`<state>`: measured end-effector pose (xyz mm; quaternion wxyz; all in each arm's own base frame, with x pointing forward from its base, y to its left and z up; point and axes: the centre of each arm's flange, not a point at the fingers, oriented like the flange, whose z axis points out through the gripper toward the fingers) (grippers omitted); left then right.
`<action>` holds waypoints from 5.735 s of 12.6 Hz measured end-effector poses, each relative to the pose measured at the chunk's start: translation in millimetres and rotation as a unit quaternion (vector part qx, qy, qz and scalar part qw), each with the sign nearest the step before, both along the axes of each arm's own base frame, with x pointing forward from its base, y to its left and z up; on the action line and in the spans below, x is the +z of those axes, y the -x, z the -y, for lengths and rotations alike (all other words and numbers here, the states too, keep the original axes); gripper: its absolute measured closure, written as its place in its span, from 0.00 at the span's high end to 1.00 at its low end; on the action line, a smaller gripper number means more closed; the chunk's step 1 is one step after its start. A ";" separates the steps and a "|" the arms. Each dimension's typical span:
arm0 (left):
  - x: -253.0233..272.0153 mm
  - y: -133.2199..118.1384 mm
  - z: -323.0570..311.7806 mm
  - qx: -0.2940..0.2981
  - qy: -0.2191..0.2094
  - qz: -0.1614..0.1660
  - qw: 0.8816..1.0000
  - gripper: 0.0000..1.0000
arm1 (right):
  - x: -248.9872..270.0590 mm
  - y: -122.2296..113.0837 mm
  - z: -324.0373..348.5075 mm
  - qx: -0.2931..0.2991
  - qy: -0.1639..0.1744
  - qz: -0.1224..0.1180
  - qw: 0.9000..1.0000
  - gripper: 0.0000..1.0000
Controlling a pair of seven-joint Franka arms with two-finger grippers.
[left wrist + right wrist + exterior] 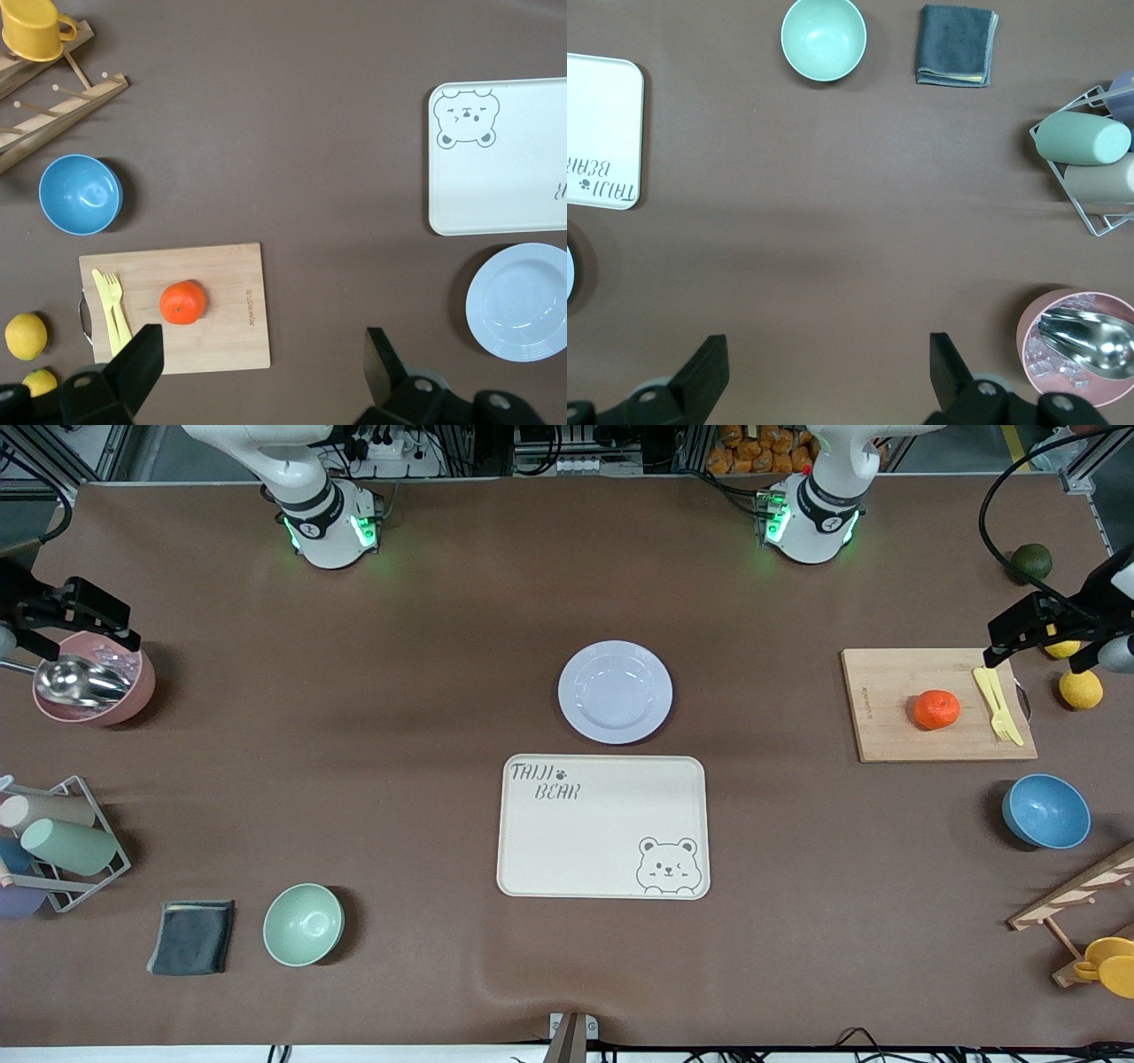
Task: Place orange and plate with both arms
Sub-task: 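Lower the left gripper onto the orange on the wooden board, then close the left gripper on the orange and lift it, then carry the orange to the white plate while the right gripper advances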
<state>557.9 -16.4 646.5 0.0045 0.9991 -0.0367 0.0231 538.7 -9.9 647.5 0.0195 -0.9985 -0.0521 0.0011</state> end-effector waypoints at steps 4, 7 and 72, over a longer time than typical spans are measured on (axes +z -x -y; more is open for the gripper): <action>-6.7 -2.0 -8.8 0.005 -0.016 -0.011 1.000 1.00 | -2.0 -0.9 0.0 0.000 0.000 0.001 1.000 1.00; -34.0 -13.4 -24.8 0.011 -0.029 -0.041 0.999 1.00 | -5.8 -2.1 0.1 0.000 0.000 -0.002 1.000 1.00; -450.6 131.2 445.2 0.239 -0.035 -0.160 0.957 0.70 | -221.2 -32.5 -16.5 -0.116 -0.314 -0.165 0.928 1.00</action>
